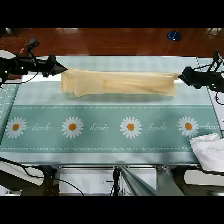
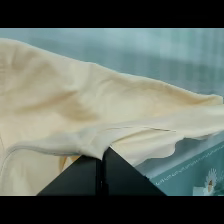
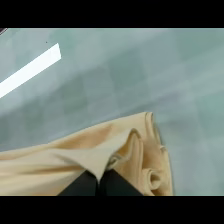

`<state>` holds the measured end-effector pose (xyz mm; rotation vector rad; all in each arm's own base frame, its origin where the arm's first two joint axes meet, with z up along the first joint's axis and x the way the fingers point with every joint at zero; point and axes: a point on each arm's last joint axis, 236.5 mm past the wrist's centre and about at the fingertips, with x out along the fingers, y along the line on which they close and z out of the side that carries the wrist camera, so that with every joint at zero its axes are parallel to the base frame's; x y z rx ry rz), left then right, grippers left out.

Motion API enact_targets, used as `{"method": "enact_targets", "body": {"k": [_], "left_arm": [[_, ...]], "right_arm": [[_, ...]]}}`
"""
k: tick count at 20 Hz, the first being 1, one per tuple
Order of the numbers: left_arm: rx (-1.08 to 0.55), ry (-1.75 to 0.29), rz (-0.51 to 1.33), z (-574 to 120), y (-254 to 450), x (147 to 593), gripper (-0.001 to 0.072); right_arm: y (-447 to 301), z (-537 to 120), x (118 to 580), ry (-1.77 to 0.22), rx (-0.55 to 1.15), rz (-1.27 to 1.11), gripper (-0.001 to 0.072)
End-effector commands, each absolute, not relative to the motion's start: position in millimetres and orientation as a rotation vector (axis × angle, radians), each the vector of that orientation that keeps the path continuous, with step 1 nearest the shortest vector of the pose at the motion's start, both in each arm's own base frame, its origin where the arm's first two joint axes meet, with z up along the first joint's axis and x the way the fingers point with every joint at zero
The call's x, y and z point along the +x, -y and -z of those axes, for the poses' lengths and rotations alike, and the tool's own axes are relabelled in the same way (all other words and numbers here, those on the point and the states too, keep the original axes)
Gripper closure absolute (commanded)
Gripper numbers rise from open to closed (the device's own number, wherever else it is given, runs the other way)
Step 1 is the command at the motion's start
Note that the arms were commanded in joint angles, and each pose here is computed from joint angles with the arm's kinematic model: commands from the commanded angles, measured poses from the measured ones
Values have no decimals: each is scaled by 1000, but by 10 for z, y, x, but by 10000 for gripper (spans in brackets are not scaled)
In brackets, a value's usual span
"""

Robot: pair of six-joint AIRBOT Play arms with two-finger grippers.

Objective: Fold the shirts.

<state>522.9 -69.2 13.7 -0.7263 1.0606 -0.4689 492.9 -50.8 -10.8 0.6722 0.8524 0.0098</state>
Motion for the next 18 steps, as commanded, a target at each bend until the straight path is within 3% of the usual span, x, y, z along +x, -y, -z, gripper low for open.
{"method": "enact_targets", "body": {"k": [1,11,16,17,18], "left_arm": [[-741,-1059,436,40,636,5355,679],[-751,-1097,421,361,674,5385,677],[-763,-1114,409,501,664,5393,676],[-767,-1126,413,538,676,5373,670],[-771,-1141,419,569,691,5347,619]], "right_arm": [[604,273,5000,-846,671,30,696],[341,392,5162,-828,604,11,694],[285,620,5052,-911,590,5,694],[238,699,4994,-949,591,-10,693],[199,773,4941,-983,591,-22,686]]}}
